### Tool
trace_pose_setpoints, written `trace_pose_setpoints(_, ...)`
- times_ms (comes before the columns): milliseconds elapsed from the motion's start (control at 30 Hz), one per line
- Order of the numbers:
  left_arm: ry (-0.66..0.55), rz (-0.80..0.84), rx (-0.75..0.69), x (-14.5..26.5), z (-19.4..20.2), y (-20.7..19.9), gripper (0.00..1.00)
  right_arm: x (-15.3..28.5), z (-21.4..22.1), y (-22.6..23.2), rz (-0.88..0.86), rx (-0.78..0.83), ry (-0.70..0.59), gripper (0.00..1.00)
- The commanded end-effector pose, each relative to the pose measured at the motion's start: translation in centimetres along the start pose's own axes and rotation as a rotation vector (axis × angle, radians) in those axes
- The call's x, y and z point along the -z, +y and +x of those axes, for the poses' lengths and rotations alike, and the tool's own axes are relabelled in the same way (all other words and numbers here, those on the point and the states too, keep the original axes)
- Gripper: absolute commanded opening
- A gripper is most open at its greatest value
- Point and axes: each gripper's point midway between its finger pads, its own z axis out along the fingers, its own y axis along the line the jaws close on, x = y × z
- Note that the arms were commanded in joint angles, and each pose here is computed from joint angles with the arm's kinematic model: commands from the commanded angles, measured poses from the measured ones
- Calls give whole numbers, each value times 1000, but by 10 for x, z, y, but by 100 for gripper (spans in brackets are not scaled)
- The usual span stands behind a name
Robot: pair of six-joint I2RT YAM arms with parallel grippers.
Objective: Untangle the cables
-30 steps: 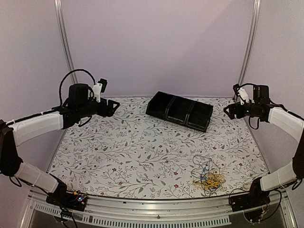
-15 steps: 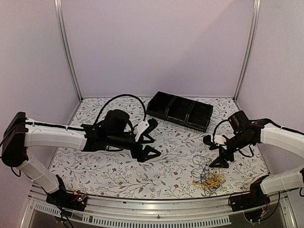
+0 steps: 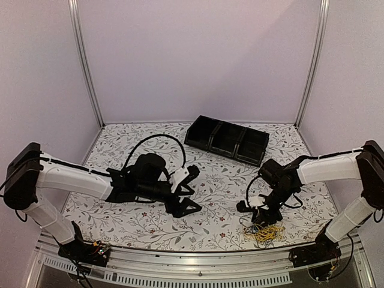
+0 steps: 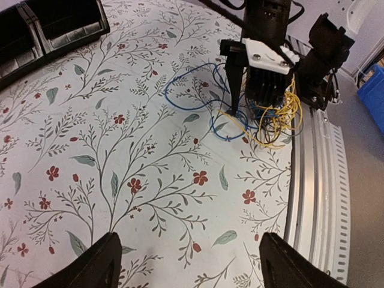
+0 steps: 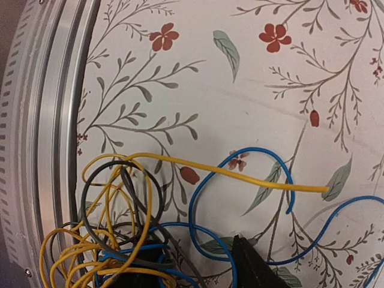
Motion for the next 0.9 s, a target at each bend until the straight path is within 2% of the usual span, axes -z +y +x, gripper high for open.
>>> trace_pose_setpoints(0,-94,-53,-16,17,-21,2,82,-13,-29,-13,-42,7,-19,24)
trace_pose_setpoints(33,-115,-62,-11,22,-26,5,81,-13,-38,-16,-51,10,-33,16)
trace_pose_setpoints(133,-178,-99,8,38,-35,13,80,-11,-72,-32,-75,2,-95,4)
trace_pose_setpoints(200,-206,-130,35,47,-34,20,79,-3,-96,-47,-67,6,-142,0)
trace_pose_setpoints(300,-244,-167,98,60,-32,35,78,10,-135,-74,-39,23,-202,0)
trace_pose_setpoints(367,-272,-195,159,68,-29,46,78,16,-151,-85,-39,17,-216,9)
trace_pose_setpoints(467,-302,-216,254,72,-26,61,77,19,-154,-86,-65,8,-194,44)
trace_pose_setpoints(500,-303,-218,277,70,-24,64,77,19,-149,-83,-62,17,-175,52)
trace_pose_setpoints(533,-302,-220,297,68,-23,67,76,18,-143,-82,-52,25,-155,56)
trace_pose_setpoints(633,-277,-233,380,57,-21,82,73,22,-122,-80,9,40,-115,64)
trace_pose_setpoints(767,-227,-218,461,39,-14,101,70,39,-112,-82,46,-4,-158,65)
trace_pose_setpoints(867,-157,-292,595,28,3,132,67,48,-115,-79,66,-12,-202,65)
